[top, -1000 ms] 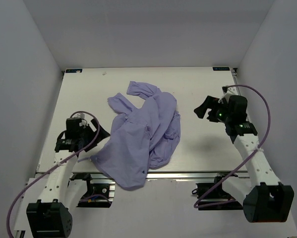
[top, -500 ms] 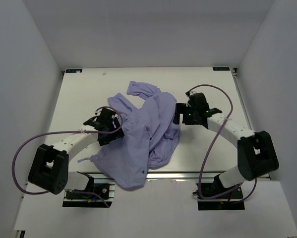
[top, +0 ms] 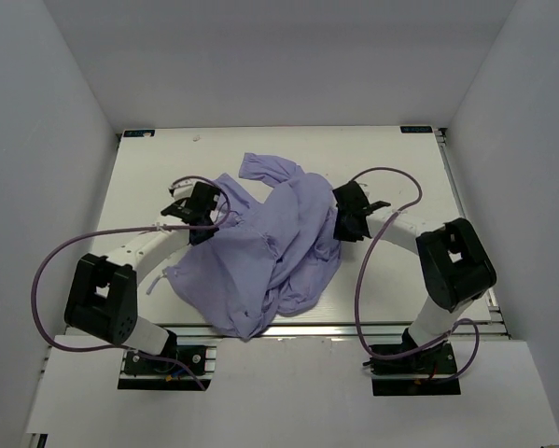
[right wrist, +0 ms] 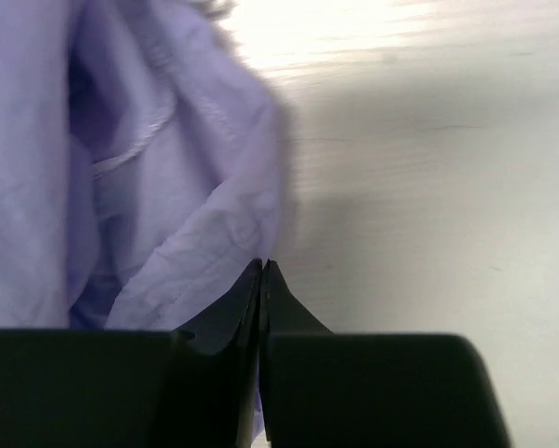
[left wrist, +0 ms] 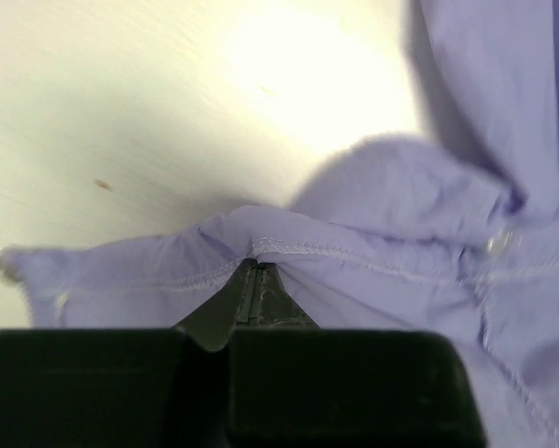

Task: Zip up the jacket

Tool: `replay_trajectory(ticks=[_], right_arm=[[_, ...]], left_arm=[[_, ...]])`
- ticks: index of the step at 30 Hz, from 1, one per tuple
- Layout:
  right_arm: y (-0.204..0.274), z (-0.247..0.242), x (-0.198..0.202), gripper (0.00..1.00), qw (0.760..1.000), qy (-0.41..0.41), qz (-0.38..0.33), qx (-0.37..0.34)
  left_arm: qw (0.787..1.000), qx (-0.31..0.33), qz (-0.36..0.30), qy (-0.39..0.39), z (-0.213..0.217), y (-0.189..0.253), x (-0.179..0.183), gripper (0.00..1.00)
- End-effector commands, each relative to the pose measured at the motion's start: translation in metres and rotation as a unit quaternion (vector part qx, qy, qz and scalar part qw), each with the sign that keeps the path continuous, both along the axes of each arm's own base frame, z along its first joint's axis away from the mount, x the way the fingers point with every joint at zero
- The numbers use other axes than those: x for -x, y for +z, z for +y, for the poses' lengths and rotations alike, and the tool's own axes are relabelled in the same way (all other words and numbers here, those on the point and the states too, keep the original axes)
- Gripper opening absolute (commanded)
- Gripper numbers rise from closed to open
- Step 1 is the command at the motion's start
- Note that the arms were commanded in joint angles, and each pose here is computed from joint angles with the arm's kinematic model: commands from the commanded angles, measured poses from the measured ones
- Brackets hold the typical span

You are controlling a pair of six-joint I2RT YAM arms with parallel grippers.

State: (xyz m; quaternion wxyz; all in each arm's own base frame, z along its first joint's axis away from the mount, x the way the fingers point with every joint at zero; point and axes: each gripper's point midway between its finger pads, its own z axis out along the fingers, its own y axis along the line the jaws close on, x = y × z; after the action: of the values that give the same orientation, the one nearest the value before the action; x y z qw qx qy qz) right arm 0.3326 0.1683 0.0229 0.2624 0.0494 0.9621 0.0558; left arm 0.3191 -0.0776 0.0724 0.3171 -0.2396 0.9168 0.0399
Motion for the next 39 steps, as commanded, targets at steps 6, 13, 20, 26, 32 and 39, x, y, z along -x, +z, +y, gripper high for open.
replay_trajectory(ticks=[6, 13, 20, 26, 32, 39], right_arm=[[0.043, -0.096, -0.003, 0.00, 0.987, -0.131, -0.048, 0.080], [0.045, -0.128, 0.008, 0.00, 0.989, -0.120, -0.049, 0.076], [0.081, -0.141, -0.019, 0.00, 0.984, -0.114, -0.098, 0.093], [0.192, -0.161, -0.073, 0.00, 0.968, -0.120, -0.209, 0.076], [0.295, -0.136, -0.078, 0.00, 0.933, -0.032, -0.356, 0.034], [0.312, -0.166, -0.097, 0.00, 0.928, -0.069, -0.350, 0.106]], left_arm=[[0.966, -0.088, -0.061, 0.234, 0.129, 0.071, -0.011, 0.00], [0.961, -0.073, -0.070, 0.258, 0.144, 0.073, -0.005, 0.00], [0.953, -0.108, -0.050, 0.279, 0.156, 0.081, -0.016, 0.00], [0.959, -0.071, -0.141, 0.234, 0.150, 0.153, -0.069, 0.00], [0.928, -0.009, -0.351, 0.120, 0.122, 0.261, -0.078, 0.00], [0.926, -0.065, -0.338, 0.155, 0.143, 0.266, -0.099, 0.00]])
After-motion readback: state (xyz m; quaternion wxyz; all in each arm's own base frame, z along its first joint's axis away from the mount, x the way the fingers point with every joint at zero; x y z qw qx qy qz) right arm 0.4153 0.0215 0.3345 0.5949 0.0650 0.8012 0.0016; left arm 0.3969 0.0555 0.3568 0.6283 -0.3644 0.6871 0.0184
